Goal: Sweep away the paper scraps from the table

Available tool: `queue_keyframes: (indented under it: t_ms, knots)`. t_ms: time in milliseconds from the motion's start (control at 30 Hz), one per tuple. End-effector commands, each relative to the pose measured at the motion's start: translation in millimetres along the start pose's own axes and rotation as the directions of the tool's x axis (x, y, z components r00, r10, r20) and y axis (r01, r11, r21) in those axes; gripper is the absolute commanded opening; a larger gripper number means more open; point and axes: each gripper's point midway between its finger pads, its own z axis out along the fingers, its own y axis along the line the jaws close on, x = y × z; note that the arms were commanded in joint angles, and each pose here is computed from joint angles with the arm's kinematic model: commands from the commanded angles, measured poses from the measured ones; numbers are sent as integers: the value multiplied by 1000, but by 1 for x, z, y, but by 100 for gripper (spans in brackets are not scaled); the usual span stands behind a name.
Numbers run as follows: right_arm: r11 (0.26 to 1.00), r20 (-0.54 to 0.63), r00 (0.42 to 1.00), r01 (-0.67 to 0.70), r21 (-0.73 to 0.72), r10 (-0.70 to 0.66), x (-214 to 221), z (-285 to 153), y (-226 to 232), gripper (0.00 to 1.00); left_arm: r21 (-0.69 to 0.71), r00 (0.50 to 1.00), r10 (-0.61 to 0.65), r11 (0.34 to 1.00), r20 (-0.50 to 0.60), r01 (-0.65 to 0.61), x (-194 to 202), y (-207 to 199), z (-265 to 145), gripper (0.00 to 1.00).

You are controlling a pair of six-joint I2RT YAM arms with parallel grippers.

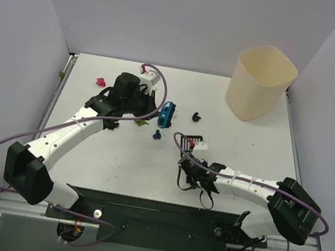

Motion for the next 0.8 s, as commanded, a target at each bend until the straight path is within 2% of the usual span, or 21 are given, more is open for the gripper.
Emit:
queue_keyframes:
  t_ms: [0,133,200,233,300,367,600,767]
  knots:
    - [989,46,995,97,-109,-93,-2,-20,31,17,94,994,105,990,-6,-104,-9,-31,3,0]
    - [980,56,989,142,-142,-135,5,-27,41,23,88,968,217,974,-125,-207,14,-42,18,0]
    - [977,51,988,149,-152,-143,6,-28,43,33,86,955,238,970,-179,-226,26,-42,24,0]
    - [978,51,989,148,-149,-142,7,-28,43,46,85,949,239,970,-206,-226,33,-41,25,0]
    - [978,59,988,149,-145,-142,6,-29,42,58,78,943,232,972,-240,-220,39,-38,30,0]
    - [980,75,989,138,-143,-128,4,-31,40,63,73,939,227,974,-259,-216,42,-37,34,0]
    - [981,125,989,97,-169,-76,-5,-44,33,64,28,932,205,978,-299,-206,50,-26,46,0]
    - [979,154,986,88,-184,-60,-10,-51,29,66,65,915,208,978,-345,-198,69,-26,59,0]
